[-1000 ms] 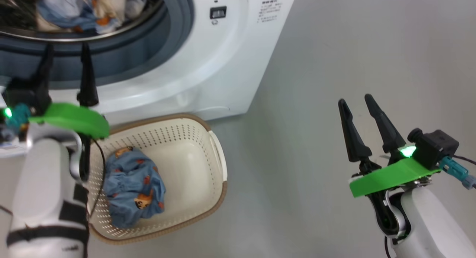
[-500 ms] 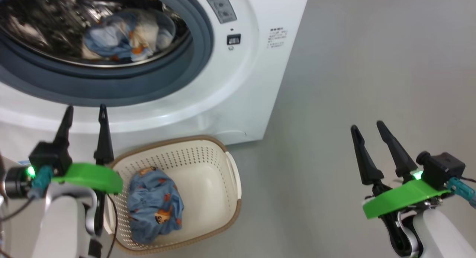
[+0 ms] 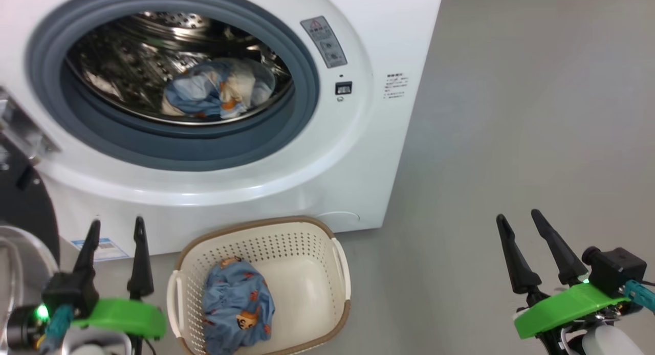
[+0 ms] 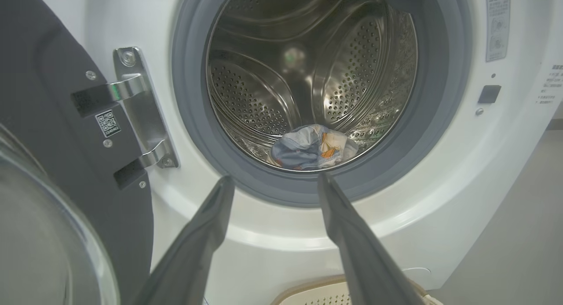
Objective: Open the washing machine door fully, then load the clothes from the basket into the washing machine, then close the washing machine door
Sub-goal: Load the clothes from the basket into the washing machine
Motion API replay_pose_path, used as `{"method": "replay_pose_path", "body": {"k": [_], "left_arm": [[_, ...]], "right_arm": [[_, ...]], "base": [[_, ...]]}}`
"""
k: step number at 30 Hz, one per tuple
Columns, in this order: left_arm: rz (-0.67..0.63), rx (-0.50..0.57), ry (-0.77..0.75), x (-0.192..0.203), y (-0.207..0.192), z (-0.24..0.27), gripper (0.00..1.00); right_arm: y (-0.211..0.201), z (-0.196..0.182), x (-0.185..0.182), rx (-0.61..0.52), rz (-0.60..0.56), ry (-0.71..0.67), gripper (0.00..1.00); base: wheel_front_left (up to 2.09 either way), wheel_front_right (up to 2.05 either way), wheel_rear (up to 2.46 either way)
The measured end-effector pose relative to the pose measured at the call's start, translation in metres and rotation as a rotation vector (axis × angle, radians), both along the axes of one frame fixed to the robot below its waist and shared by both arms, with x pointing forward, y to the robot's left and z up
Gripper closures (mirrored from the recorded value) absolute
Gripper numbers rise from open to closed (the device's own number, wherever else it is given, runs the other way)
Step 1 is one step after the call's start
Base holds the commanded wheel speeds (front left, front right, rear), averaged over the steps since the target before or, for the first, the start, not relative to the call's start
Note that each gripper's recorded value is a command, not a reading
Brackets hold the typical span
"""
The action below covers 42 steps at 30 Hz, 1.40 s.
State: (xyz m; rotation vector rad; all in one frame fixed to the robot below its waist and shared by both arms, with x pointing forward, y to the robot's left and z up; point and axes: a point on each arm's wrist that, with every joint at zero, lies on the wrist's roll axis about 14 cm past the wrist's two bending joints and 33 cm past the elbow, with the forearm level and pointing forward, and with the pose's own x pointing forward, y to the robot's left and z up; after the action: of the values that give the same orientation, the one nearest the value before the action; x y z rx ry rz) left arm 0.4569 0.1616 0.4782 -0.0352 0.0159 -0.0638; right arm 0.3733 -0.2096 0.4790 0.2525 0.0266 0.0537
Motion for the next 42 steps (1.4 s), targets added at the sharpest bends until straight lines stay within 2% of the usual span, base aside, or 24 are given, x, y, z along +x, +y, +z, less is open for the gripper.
{"method": "replay_pose_path", "body": {"k": [10,16,28,42], "left_arm": [[0.064,-0.003,0.002,-0.046,0.024,-0.002,0.00],[0.079,-0.001,0.015,-0.060,0.030,-0.008,0.00],[0.071,-0.007,0.030,-0.058,0.027,-0.014,0.00],[-0.019,-0.017,0.219,-0.037,0.000,-0.079,0.00]], "right_arm": [[0.002,0.001,-0.011,0.003,0.006,-0.005,0.00],[-0.001,0.000,-0.013,0.004,-0.003,-0.002,0.00],[-0.002,-0.006,-0.013,0.007,-0.009,0.016,0.00],[0.006,-0.016,0.015,0.031,-0.010,0.036,0.00]], "base": [[0.00,0.00,0.00],[0.00,0.00,0.00],[0.00,0.00,0.00],[0.00,0.00,0.00]]}}
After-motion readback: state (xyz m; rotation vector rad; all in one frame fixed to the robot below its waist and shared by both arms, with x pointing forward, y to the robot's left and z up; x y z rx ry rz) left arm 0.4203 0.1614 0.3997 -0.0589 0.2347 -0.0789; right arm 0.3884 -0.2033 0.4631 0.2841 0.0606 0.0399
